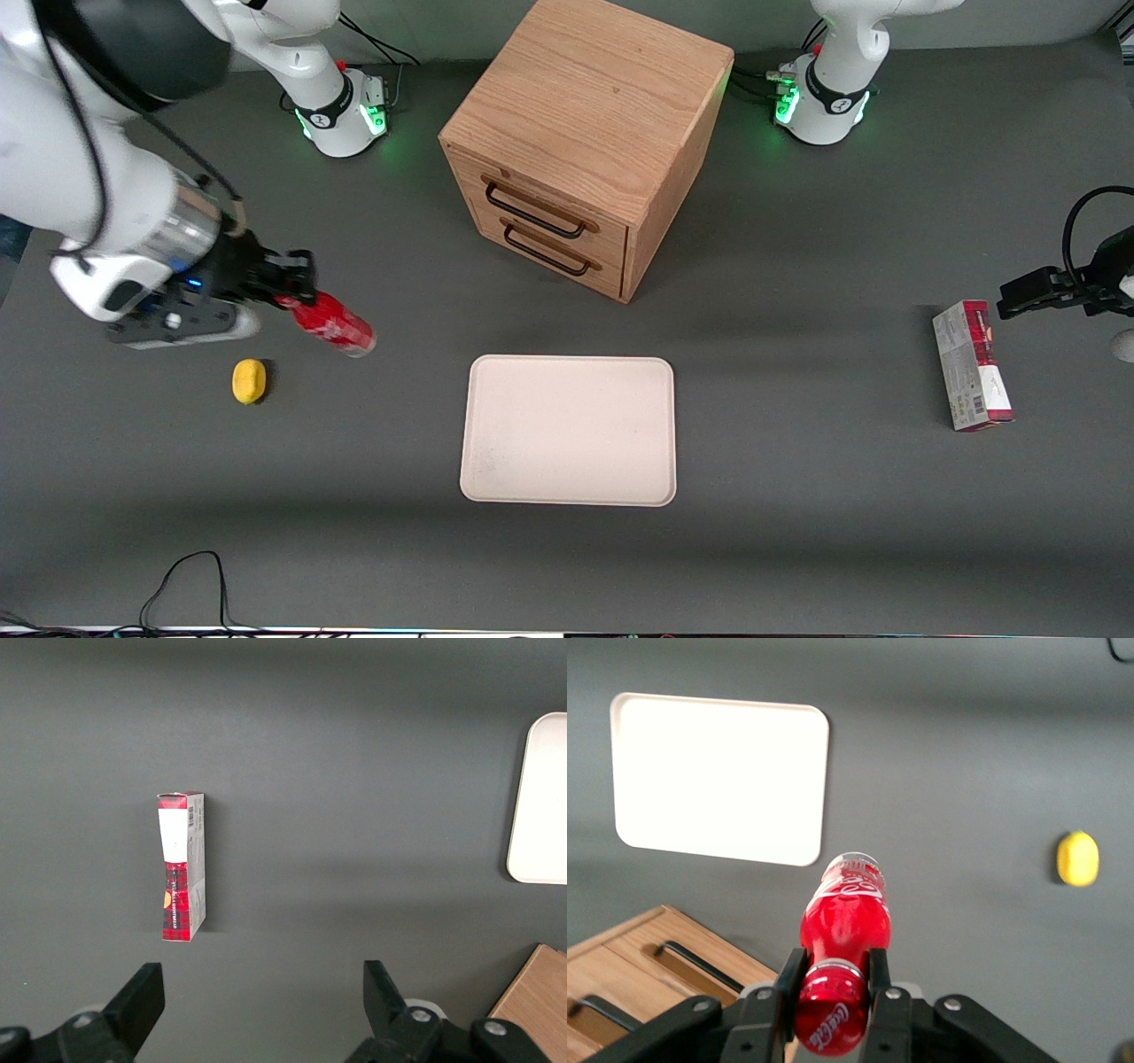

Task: Place coke bottle on tray
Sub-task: 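Lift the bottle and carry it with the right gripper to the cream tray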

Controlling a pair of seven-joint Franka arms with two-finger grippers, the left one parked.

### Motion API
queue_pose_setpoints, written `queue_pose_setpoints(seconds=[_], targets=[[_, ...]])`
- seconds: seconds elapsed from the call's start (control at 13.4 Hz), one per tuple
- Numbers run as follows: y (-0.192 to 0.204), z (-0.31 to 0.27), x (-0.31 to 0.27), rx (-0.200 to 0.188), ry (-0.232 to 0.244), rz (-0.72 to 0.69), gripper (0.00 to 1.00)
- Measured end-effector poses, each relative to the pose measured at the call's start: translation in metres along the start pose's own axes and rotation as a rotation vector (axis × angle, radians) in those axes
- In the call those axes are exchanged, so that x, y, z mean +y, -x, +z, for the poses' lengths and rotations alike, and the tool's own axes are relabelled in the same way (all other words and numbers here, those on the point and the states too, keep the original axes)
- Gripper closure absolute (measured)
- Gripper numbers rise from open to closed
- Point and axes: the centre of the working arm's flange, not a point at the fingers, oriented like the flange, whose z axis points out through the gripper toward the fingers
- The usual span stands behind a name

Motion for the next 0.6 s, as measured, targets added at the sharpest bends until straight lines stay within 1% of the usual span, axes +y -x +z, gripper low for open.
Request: queue_pose_setpoints(seconds=[0.07,0.15,0.22,0.3,0.45,0.6], targets=[[-0.005,0.006,-0.015,0.004,-0.013,-0.005,0.67],[-0.011,0.011,-0.025,0.016,-0.031,-0.009,0.67],[-0.018,0.019,-0.033,0.034,-0.042,-0.02,0.67],[-0.025,0.03,-0.042,0.053,-0.043,-0.038,0.67],[-0.04,0.064,-0.067,0.085,-0.047,-0.089,0.67],[-0.066,0.112,-0.08,0.119,-0.073,-0.11,0.67]])
